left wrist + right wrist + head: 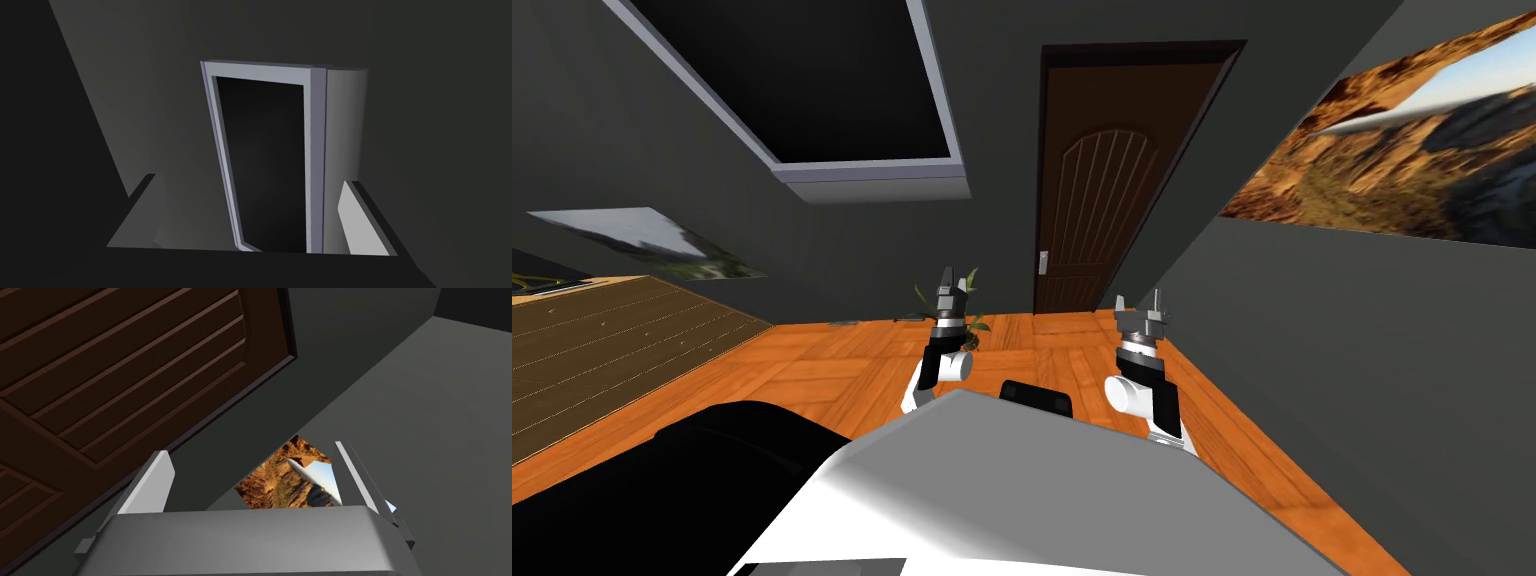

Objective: Pull the door open

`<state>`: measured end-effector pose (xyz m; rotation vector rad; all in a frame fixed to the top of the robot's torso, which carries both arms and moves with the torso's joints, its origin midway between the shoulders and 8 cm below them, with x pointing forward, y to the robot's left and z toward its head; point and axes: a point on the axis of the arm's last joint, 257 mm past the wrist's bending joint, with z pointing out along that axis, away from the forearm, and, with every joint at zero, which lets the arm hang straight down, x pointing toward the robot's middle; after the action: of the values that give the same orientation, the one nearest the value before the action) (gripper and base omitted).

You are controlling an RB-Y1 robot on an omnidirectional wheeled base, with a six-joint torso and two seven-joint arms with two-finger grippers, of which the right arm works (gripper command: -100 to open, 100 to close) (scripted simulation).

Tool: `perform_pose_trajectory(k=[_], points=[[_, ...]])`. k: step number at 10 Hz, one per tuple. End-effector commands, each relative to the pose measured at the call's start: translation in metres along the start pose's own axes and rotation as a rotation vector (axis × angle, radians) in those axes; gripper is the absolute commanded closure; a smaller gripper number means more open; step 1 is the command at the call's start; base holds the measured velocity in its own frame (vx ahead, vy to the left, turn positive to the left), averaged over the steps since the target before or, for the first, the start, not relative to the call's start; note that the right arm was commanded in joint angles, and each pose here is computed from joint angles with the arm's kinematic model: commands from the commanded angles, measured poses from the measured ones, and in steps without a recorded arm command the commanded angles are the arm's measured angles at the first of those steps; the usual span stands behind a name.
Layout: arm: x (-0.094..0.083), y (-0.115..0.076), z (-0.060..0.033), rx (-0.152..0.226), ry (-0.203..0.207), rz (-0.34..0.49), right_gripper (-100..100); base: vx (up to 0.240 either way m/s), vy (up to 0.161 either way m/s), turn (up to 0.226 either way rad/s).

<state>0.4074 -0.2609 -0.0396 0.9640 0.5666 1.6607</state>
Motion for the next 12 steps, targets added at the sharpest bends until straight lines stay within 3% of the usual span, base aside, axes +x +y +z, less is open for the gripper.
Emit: perform_pose_trajectory(k=[1, 12], points=[[-0.003, -0.011, 0.0006, 0.018, -0.006, 0.051, -100, 0.084, -0.011, 0.090], [-0.021, -0.094, 0.0039, 0.139, -0.080, 0.389, -100, 0.097, -0.015, 0.084]])
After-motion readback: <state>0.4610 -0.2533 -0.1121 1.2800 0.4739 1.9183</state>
